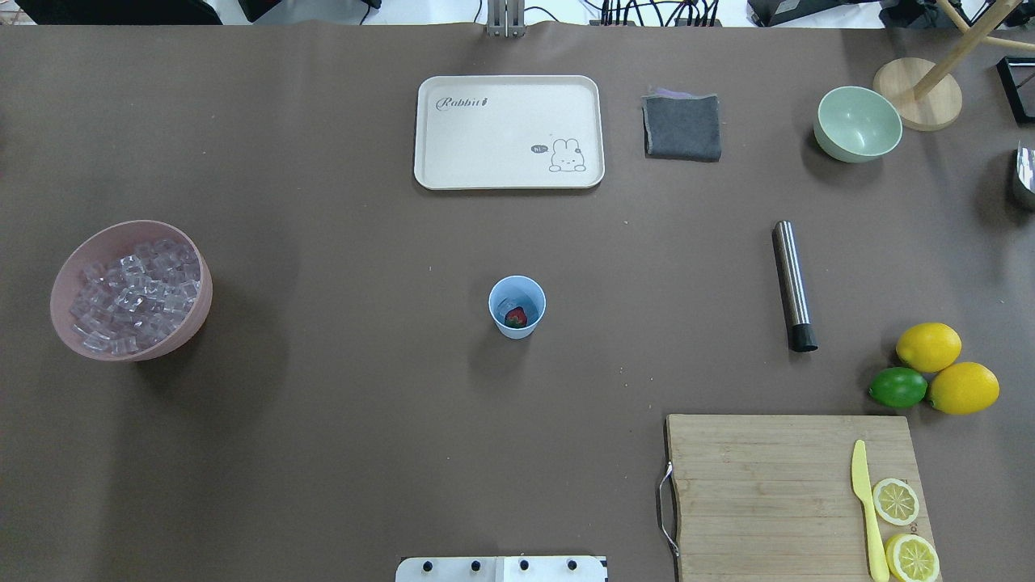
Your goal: Mash ice and strawberries in cup
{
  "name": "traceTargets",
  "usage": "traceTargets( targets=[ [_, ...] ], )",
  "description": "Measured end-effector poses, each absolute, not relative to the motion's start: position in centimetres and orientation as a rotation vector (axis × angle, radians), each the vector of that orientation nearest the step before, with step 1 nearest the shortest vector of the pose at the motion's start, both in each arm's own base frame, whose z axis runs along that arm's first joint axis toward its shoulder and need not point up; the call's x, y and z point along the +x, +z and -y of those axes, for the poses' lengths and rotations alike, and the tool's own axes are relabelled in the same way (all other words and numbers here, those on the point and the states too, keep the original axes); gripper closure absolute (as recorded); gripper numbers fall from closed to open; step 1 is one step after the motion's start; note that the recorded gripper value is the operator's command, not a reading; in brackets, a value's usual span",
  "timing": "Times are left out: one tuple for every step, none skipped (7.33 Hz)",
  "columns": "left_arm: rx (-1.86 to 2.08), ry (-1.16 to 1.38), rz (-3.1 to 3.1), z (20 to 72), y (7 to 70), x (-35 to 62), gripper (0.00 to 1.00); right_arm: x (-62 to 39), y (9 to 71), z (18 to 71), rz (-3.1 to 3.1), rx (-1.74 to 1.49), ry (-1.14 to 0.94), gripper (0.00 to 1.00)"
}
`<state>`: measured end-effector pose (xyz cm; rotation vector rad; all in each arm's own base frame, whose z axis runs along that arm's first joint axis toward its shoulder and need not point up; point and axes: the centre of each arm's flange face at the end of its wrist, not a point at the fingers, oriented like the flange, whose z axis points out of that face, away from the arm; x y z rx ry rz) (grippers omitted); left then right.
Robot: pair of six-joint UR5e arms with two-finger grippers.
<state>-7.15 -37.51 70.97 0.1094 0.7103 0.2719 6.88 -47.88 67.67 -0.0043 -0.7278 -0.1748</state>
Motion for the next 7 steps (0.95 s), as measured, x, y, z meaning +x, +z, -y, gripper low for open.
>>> traceTargets(
  targets=[
    [0.111, 0.272, -0.710, 37.52, 71.02, -7.15, 0.02, 6.88, 67.60, 47.86, 0.727, 0.001, -0.176, 0.00],
    [0.112, 0.272, -0.710, 37.51, 71.07, -7.15, 0.02, 6.88, 67.53, 47.87, 0.727, 0.004, -0.175, 0.00],
    [0.112, 0.272, -0.710, 37.51, 71.09, -7.15, 0.02, 6.88, 67.49, 47.86, 0.727, 0.005, -0.175, 0.00],
    [0.112, 0.272, -0.710, 37.51, 71.11, -7.15, 0.02, 6.88, 67.45, 47.87, 0.727, 0.006, -0.175, 0.00],
    [0.112, 0.272, -0.710, 37.51, 71.11, -7.15, 0.02, 6.88, 67.43, 47.87, 0.727, 0.006, -0.176, 0.00],
    [0.112, 0.272, -0.710, 37.51, 71.11, -7.15, 0.02, 6.88, 67.42, 47.87, 0.727, 0.007, -0.176, 0.00],
    [0.112, 0.272, -0.710, 37.51, 71.11, -7.15, 0.02, 6.88, 67.39, 47.88, 0.727, 0.007, -0.175, 0.00]
  ],
)
